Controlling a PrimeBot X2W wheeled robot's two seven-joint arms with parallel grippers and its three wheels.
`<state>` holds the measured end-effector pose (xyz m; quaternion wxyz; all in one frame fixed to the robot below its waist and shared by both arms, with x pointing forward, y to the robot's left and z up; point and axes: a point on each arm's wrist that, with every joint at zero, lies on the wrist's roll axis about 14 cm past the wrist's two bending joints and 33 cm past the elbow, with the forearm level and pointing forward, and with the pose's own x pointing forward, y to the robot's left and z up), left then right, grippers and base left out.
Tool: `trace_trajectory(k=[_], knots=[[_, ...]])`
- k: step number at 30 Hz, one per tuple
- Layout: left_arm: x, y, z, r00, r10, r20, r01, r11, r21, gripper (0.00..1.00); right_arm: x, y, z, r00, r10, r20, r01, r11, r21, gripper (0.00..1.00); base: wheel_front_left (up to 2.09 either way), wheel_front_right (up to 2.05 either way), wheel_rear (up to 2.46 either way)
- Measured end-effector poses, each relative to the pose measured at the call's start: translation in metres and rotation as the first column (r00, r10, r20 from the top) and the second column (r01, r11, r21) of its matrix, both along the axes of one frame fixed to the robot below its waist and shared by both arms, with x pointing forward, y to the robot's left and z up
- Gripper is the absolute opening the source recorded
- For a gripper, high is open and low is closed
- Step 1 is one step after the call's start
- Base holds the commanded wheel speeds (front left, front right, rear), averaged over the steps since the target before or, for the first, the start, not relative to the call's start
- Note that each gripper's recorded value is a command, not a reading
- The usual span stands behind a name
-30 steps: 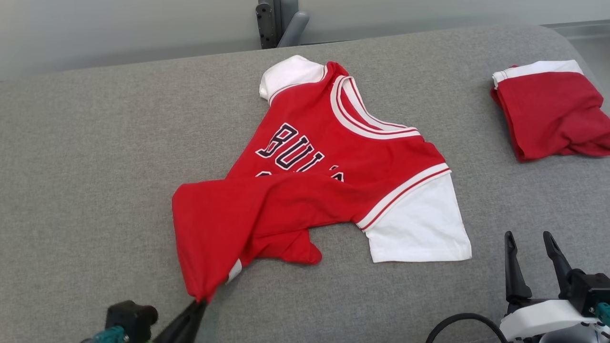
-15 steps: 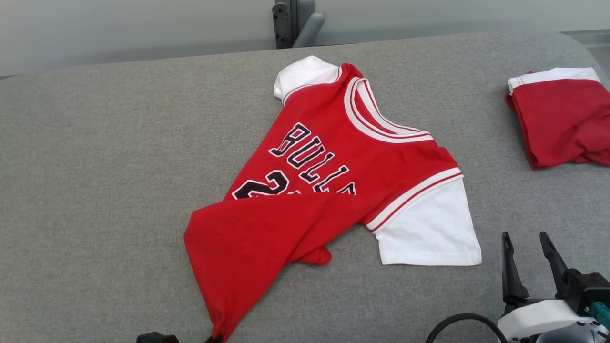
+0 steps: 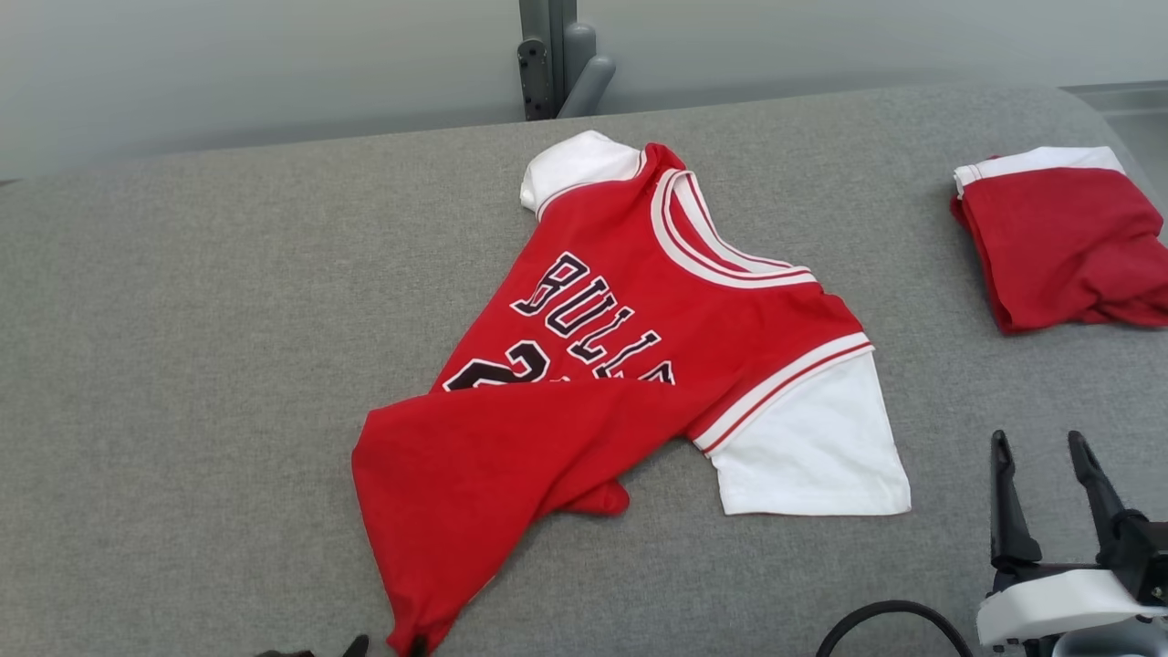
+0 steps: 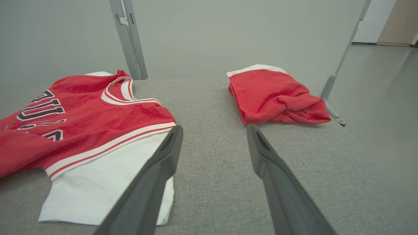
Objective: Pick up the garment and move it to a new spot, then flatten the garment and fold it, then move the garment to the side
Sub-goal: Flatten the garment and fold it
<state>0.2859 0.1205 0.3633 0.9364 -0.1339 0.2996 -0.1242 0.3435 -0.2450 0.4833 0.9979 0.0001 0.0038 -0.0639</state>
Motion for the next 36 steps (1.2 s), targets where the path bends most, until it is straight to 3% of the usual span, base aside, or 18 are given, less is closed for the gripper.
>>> trace_trajectory(k=[8, 12, 15, 21, 26, 33, 36], knots=[[-0.026, 0.034, 0.001, 0.996, 0.091, 0.015, -0.092, 0.99, 0.103, 1.0, -0.005, -0.005, 0.037, 0.994, -0.006, 0.113, 0.01, 0.999, -0.038, 1.0, 0.0, 0.0, 0.0], [-0.013, 0.057, 0.025, 0.973, 0.189, 0.131, -0.204, 0.972, 0.113, 1.0, -0.003, 0.002, 0.051, 0.988, 0.018, 0.154, -0.012, 0.999, -0.045, 1.0, 0.0, 0.0, 0.0], [-0.005, 0.061, 0.041, 0.96, 0.192, 0.206, -0.219, 0.968, 0.12, 1.0, -0.003, 0.007, 0.053, 0.986, 0.035, 0.161, -0.027, 0.998, -0.051, 1.0, 0.0, 0.0, 0.0], [0.028, 0.066, 0.117, 0.844, 0.244, 0.478, -0.294, 0.955, 0.031, 1.0, 0.0, 0.018, 0.062, 0.98, 0.074, 0.186, -0.062, 0.996, -0.07, 1.0, 0.0, 0.0, 0.0], [0.037, 0.067, 0.143, 0.781, 0.242, 0.576, -0.301, 0.954, 0.007, 1.0, 0.0, 0.024, 0.062, 0.978, 0.091, 0.186, -0.078, 0.994, -0.077, 1.0, 0.0, 0.0, 0.0], [0.036, 0.072, 0.14, 0.768, 0.232, 0.596, -0.3, 0.954, 0.015, 1.0, -0.006, 0.025, 0.053, 0.983, 0.097, 0.155, -0.085, 0.993, -0.084, 1.0, 0.0, 0.0, 0.0], [0.032, 0.066, 0.134, 0.784, 0.197, 0.589, -0.262, 0.965, 0.027, 1.0, -0.007, 0.025, 0.05, 0.984, 0.103, 0.145, -0.091, 0.992, -0.092, 1.0, 0.0, 0.0, 0.0]])
